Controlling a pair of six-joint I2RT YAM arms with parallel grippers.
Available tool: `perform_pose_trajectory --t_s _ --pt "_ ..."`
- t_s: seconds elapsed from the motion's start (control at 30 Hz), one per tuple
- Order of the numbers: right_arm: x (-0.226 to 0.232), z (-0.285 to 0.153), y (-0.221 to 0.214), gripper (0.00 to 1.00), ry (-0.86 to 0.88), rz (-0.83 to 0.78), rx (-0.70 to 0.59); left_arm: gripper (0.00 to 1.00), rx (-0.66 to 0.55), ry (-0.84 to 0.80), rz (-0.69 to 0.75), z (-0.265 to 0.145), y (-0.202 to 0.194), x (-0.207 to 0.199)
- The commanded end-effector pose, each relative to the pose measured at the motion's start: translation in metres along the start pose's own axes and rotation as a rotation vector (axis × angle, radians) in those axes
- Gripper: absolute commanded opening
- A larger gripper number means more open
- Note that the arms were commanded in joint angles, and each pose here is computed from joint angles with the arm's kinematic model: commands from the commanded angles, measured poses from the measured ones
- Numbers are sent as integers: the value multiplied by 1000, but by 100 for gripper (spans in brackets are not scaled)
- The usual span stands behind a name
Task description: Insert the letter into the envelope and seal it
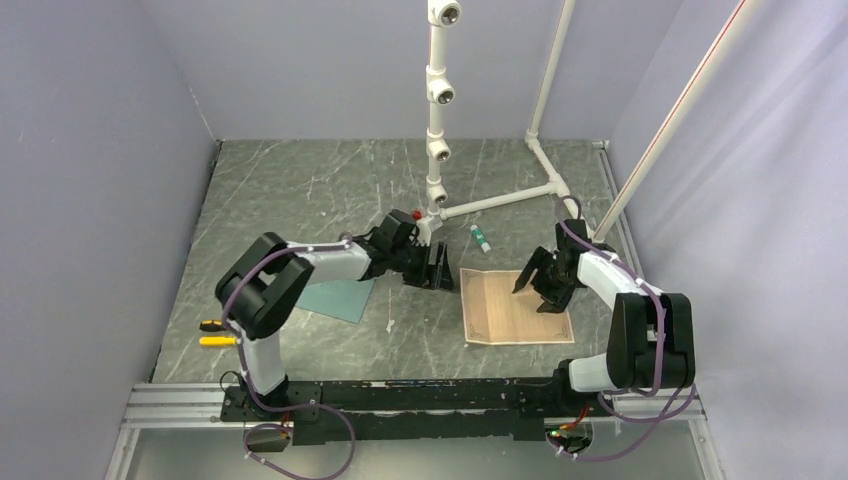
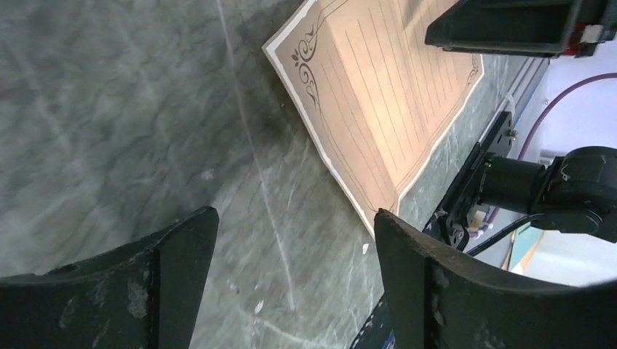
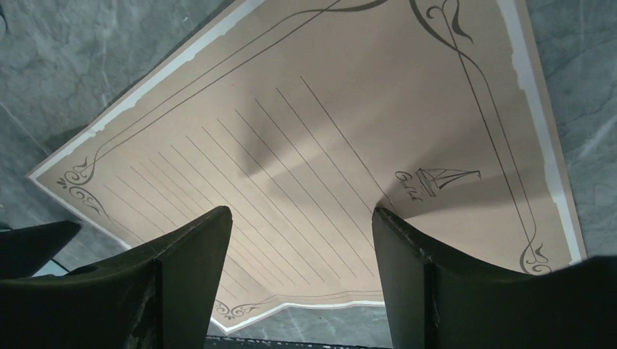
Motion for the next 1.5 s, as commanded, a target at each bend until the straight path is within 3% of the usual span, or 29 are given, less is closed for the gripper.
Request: perform_pose_trajectory --t_s 0.0,0.23,0.53,0.63,0.67,0.8,1.03,1.2,1.33,1.47 --pt "-3 14 -2 74 2 26 11 82 -60 -134 -17 24 16 -16" --pt "-6 25 -6 72 13 39 38 71 -37 -194 -168 49 -2 -11" --pt "3 23 -11 69 144 35 53 31 -23 -287 -259 68 -8 -8" --pt "6 20 -14 68 191 23 64 6 -50 -337 -232 64 -4 -11" --pt "8 17 -13 68 203 8 56 3 -63 -342 -214 60 -1 -11" --pt "23 -8 -2 70 270 -91 0 3 -107 -330 -111 18 23 -13" --pt "80 -94 25 77 542 -339 -132 3 -17 -301 314 -84 60 -54" --pt "116 -177 23 98 881 -618 -267 2 22 -275 502 -152 80 -83" --pt "138 -233 1 100 1154 -904 -336 2 21 -265 629 -190 92 -104" --pt "149 -264 -10 100 1269 -1096 -363 2 13 -245 727 -216 97 -119"
Point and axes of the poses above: each gripper's point midway between its finger pads, its own z axis out along the fingers, its own x axis along the line the jaws close on, y = z × x, the point moved 8 cm from there along -z, back along the fingers, and after that the axes turned 10 degrees about z, right-handed, at the moved point
